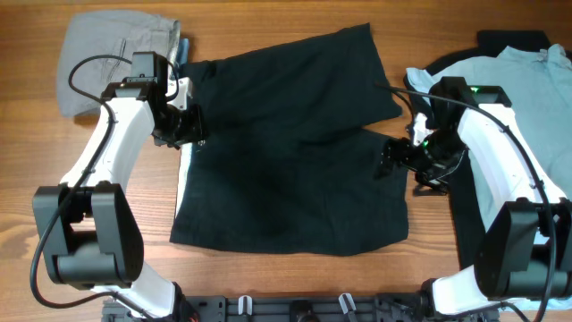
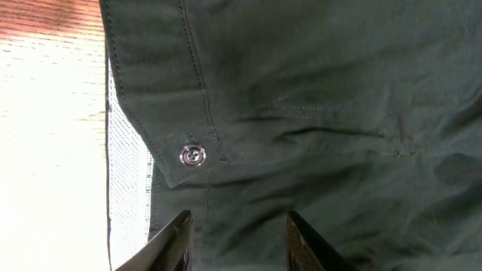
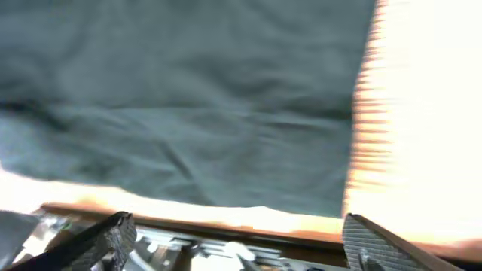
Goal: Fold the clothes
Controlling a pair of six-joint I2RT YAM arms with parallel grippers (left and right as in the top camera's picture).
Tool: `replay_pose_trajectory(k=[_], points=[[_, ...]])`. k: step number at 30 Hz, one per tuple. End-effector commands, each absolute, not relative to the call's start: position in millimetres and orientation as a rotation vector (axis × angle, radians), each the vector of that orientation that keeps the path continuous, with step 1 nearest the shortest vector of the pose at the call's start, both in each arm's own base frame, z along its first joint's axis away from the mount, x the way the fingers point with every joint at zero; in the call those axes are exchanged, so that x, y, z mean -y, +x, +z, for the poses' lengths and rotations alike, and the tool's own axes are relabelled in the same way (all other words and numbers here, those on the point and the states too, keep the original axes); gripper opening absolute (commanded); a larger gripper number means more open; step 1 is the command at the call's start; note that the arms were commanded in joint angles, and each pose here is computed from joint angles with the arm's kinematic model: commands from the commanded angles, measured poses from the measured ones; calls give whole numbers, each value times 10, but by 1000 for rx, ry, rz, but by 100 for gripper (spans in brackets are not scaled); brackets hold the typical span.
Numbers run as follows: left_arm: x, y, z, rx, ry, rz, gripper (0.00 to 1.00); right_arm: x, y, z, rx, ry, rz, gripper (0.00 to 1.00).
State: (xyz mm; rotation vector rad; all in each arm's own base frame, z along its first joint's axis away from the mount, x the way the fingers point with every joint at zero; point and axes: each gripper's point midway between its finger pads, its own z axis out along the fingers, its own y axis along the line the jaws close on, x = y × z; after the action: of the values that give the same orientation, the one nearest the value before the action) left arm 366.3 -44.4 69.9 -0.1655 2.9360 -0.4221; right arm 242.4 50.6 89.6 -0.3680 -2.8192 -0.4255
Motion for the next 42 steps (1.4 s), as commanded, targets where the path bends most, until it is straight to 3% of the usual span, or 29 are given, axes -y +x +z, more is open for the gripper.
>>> replay_pose_trajectory(k=[1,3,5,6,7,8,9,12,17,21,22,27,28,29,32,36,37,42], points=[[455,3700,729,-2923,-149,-418,39,-272,2363,726,2836,-437,-218,96],[454,3700,729,-2923,-149,-418,40,-273,2297,526,2831,-446,-216,91],[455,3700,729,-2924,-149,-418,38,-286,2253,384,2826,-484,-222,79],[455,3700,729,-2924,-149,-418,32,-338,2309,301,2857,-471,-279,64],[457,3699,729,-2924,-149,-420,22,-360,2369,245,2887,-469,-309,29],[471,3700,733,-2922,-147,-432,14,-379,2473,177,2934,-478,-343,12],[507,3705,745,-2916,-142,-464,8,-421,2580,140,2977,-475,-399,4],[620,3694,767,-2911,-111,-524,6,-466,2928,81,3089,-549,-499,4],[788,3688,773,-2909,-43,-531,12,-332,3268,-158,3163,-716,-426,4],[908,3684,778,-2904,6,-536,28,-337,3482,-568,3122,-905,-462,4],[938,3677,778,-2905,17,-537,37,-437,3789,-547,3194,-898,-632,4],[953,3671,778,-2907,24,-538,49,-576,4582,242,3432,-732,-960,4],[952,3671,777,-2907,24,-537,51,-609,4610,364,3448,-672,-993,8],[952,3670,777,-2907,24,-537,51,-648,4605,520,3463,-585,-1017,20],[944,3653,771,-2916,21,-531,52,-626,4294,937,3463,-414,-943,38],[909,3605,749,-2941,12,-505,56,-245,3458,1250,3359,-544,-619,46],[906,3588,745,-2949,11,-504,56,-139,3193,1240,3292,-597,-508,50],[878,3495,805,-2975,-6,-505,46,-149,2298,791,2928,-743,-353,50]])
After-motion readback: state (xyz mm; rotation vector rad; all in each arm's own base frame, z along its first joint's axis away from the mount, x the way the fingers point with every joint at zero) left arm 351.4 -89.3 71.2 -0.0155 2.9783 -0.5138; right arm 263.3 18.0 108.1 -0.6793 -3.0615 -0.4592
